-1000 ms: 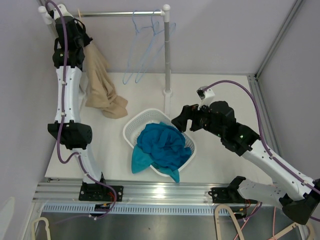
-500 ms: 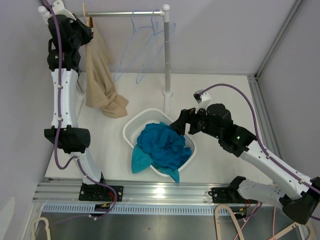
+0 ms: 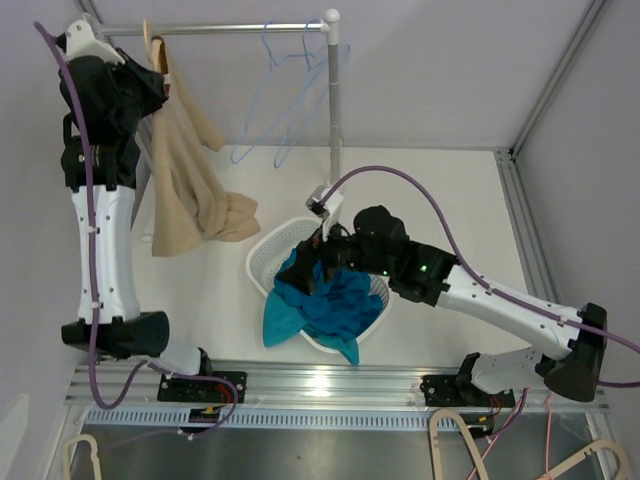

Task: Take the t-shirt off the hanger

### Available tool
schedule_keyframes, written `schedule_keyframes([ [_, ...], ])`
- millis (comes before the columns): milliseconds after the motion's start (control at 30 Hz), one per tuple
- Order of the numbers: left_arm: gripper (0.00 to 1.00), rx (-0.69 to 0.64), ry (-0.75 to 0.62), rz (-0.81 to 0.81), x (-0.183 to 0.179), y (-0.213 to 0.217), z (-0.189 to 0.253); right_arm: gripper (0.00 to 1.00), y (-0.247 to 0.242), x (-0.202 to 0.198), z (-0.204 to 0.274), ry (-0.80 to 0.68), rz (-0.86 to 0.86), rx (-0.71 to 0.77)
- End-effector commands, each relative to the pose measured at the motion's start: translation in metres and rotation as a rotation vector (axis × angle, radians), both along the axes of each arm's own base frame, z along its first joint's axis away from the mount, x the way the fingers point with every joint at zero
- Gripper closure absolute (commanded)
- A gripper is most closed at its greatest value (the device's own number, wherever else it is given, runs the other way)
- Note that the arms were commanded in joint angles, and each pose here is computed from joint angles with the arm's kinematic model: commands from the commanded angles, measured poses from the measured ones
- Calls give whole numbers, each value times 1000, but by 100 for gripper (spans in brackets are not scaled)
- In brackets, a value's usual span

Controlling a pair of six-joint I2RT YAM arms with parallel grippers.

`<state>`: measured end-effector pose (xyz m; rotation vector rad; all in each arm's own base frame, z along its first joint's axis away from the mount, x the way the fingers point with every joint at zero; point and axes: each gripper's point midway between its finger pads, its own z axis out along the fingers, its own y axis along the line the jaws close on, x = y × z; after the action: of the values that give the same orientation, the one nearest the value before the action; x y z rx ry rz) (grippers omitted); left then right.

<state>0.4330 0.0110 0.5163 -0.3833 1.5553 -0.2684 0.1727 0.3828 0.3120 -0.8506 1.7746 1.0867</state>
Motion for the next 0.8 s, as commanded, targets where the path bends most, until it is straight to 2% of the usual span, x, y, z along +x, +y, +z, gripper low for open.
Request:
schedule_keyframes([
  [0, 99, -50, -93, 105, -43, 9, 18, 10, 45, -30, 48, -109, 196, 140],
  [33, 99, -57, -110, 129, -52, 11, 20, 10, 54, -33, 55, -124, 222, 166],
  [67, 99, -74, -79, 152, -63, 13, -2, 10, 62, -37, 68, -135, 254, 192],
  [133, 99, -95, -80, 188, -75, 17, -13, 10, 87, -39, 71, -149, 294, 231],
  [167, 99, -115, -109, 188, -91, 16, -7, 10, 94, -39, 86, -165, 305, 266],
  [233, 99, -119, -79, 189, -96, 15, -23, 9, 116, -37, 84, -163, 333, 285],
  [267, 99, -119, -96, 190, -106, 15, -19, 9, 122, -36, 105, -183, 339, 326],
  [367, 99, -108, -77, 162, -111, 5, -26, 9, 152, -33, 92, -132, 378, 305],
  [400, 99, -106, -81, 165, -114, 5, -24, 9, 157, -34, 107, -137, 391, 334],
  [433, 99, -101, -82, 166, -116, 6, -24, 9, 168, -37, 95, -93, 423, 326],
  [767, 99, -87, -101, 169, -118, 7, -11, 14, 195, -74, 83, -15, 527, 335],
])
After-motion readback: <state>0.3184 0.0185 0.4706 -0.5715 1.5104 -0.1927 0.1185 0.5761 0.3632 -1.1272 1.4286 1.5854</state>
